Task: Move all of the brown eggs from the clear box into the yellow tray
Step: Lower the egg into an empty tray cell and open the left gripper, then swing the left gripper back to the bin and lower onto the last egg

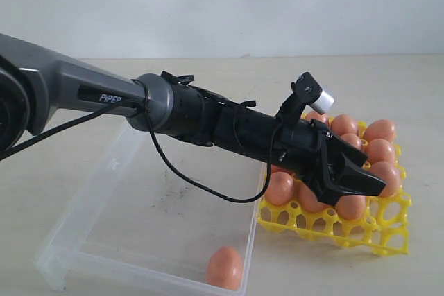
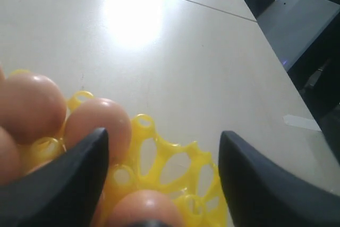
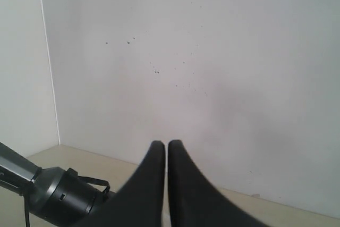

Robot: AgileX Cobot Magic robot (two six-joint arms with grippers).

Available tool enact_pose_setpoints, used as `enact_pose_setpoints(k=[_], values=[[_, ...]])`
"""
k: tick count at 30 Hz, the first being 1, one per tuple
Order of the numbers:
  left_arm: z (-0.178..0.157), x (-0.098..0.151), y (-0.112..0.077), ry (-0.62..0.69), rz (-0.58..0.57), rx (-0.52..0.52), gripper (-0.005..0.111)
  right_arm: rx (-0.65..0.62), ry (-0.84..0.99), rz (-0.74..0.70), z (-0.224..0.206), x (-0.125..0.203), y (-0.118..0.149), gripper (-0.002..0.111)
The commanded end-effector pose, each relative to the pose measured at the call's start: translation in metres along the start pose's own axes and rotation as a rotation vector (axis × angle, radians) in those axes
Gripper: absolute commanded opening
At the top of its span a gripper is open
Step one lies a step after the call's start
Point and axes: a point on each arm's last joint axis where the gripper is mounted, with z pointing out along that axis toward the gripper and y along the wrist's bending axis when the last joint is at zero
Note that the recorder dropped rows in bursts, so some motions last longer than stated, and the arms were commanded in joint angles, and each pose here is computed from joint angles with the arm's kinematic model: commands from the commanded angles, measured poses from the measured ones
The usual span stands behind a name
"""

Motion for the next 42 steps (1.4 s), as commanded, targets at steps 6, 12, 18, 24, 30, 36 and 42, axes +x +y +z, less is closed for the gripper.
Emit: enact_pose_setpoints(k=[6, 12, 18, 24, 30, 36, 42], values=[[-0.061, -0.055, -0.009, 0.091, -0.038, 0.006, 0.004, -0.002, -0.005, -0.007, 0.000, -0.002, 0.000, 0.000], [-0.147, -0.061, -0.015, 0.597, -0.359, -0.281, 0.004, -0.012, 0.011, -0.007, 0.000, -0.001, 0.001, 0.000], [-0.158, -0.028, -0.021, 0.830, -0.618, -0.311, 0.004, -0.021, 0.028, -0.004, 0.000, 0.001, 0.002, 0.000], [-0.144, -0.011, -0.025, 0.778, -0.762, -0.224, 0.008, -0.032, 0.046, -0.004, 0.000, 0.003, 0.003, 0.000], [-0.141, 0.002, -0.026, 0.779, -0.838, -0.233, 0.045, -0.032, 0.046, -0.004, 0.000, 0.003, 0.003, 0.000], [-0.133, 0.016, -0.024, 0.720, -0.943, -0.253, 0.055, -0.038, 0.054, -0.004, -0.001, 0.003, 0.003, 0.000], [-0.117, 0.037, -0.026, 0.752, -1.017, -0.204, 0.055, -0.040, 0.056, -0.007, -0.001, 0.004, 0.004, 0.000]])
